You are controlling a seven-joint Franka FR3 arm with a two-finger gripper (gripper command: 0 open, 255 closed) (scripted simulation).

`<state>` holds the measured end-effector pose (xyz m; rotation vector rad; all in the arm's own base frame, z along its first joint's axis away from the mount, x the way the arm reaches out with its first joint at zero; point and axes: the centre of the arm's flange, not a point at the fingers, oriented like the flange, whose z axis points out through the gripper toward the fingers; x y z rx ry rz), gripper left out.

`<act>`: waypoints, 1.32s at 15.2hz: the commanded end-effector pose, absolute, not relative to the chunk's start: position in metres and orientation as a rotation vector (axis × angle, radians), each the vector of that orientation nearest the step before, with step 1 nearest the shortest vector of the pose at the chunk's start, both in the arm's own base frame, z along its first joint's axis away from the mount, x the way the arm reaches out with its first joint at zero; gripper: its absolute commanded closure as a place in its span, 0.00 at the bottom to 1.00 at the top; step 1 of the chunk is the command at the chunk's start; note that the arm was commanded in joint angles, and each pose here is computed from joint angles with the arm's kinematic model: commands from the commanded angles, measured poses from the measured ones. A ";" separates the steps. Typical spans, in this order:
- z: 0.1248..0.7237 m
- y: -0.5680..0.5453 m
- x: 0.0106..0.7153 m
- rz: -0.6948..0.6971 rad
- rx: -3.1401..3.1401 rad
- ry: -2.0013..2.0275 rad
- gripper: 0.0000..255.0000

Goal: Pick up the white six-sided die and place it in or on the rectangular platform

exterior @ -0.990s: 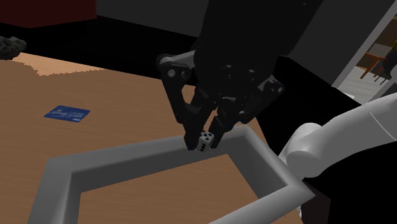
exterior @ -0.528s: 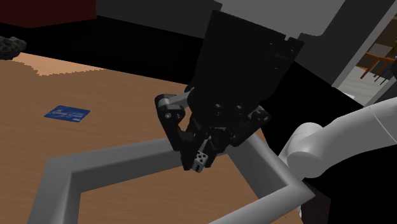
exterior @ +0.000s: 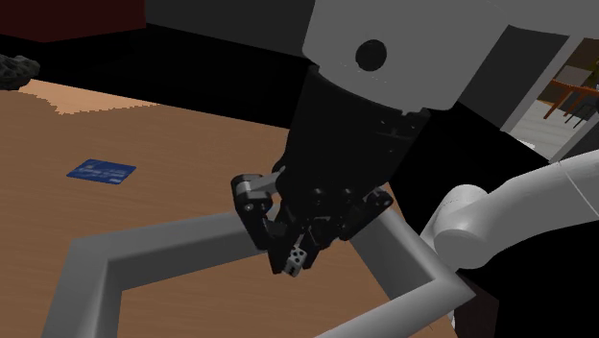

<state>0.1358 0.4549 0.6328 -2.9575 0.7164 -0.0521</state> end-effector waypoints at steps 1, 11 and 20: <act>0.632 0.455 0.136 -0.052 -2.957 0.716 1.00; 0.659 0.453 0.134 -0.052 -2.957 0.716 0.00; 0.682 0.451 0.133 -0.052 -2.957 0.716 0.00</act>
